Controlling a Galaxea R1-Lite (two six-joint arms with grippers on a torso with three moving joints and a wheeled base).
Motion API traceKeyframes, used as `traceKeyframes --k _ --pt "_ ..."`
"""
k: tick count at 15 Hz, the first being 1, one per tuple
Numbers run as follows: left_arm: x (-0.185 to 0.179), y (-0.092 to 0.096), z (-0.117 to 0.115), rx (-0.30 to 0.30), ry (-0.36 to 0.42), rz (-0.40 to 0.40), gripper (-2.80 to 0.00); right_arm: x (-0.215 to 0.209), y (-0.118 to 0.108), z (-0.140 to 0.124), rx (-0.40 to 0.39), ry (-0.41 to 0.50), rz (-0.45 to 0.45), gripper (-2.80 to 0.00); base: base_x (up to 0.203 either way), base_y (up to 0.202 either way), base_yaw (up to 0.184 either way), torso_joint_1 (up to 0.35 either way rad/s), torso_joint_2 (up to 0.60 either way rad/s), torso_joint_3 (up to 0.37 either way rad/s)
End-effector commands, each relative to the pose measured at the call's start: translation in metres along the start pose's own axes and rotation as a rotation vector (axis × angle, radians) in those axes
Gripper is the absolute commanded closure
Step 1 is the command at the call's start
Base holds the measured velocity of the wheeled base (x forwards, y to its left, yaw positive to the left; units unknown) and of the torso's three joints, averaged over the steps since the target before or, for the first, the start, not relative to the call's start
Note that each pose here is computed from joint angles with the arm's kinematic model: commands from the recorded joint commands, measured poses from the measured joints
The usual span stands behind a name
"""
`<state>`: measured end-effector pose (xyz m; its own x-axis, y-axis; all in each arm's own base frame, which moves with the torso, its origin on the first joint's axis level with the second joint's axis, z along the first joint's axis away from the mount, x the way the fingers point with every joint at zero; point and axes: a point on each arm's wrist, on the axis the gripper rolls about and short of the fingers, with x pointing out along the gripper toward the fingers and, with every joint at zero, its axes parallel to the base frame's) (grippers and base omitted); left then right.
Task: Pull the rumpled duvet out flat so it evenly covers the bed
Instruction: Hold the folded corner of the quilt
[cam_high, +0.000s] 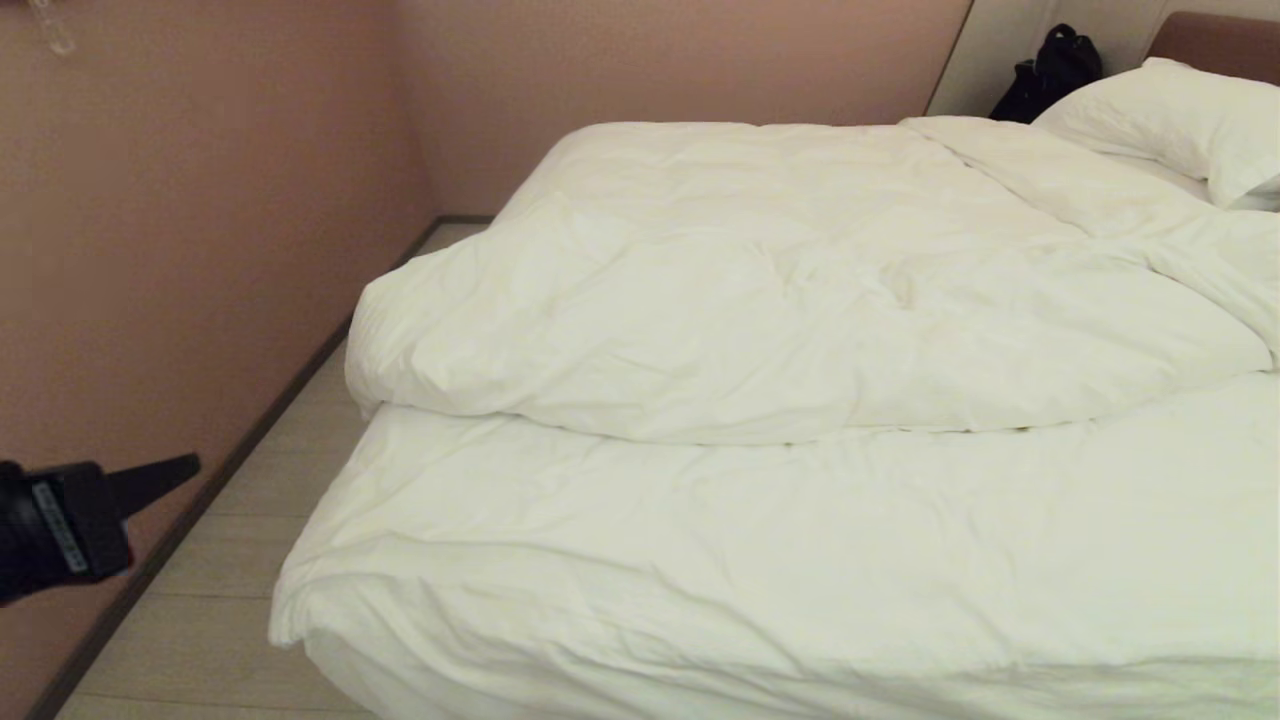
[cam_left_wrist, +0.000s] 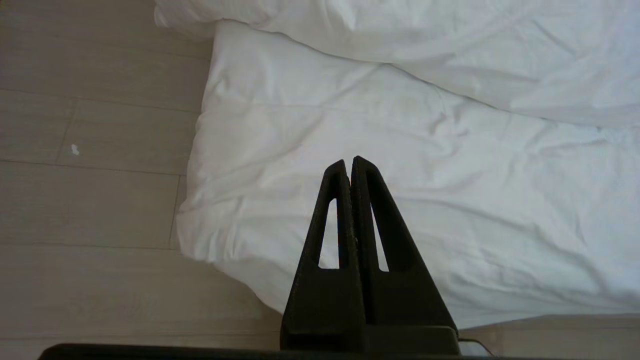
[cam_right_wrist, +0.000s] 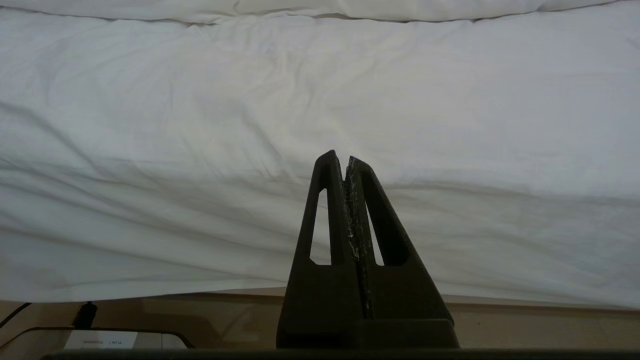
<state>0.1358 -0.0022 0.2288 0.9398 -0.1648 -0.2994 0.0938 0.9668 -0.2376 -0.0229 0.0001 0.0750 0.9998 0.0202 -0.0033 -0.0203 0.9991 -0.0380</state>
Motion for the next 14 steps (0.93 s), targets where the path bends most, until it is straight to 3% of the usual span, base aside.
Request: traceKeyframes --k 1,4,8,14 --pt "0.039 0.008 -0.002 -0.020 0.090 0.016 0.00 0.000 0.000 0.000 0.000 0.001 0.001 0.00 0.000 0.000 0.000 0.000 0.00 0.000" --pt "0.074 0.013 0.003 -0.042 0.113 0.021 0.00 0.000 0.000 0.000 0.000 0.001 0.001 0.00 0.000 0.000 0.000 0.000 0.00 0.000" --pt "0.132 0.022 0.007 -0.129 0.121 0.025 0.00 0.000 0.000 0.000 0.000 0.001 0.001 0.00 0.000 0.000 0.000 0.000 0.00 0.000" --pt "0.194 0.016 0.021 -0.116 0.050 -0.032 0.00 0.000 0.000 0.000 0.000 0.001 0.001 0.00 0.000 0.000 0.000 0.000 0.00 0.000"
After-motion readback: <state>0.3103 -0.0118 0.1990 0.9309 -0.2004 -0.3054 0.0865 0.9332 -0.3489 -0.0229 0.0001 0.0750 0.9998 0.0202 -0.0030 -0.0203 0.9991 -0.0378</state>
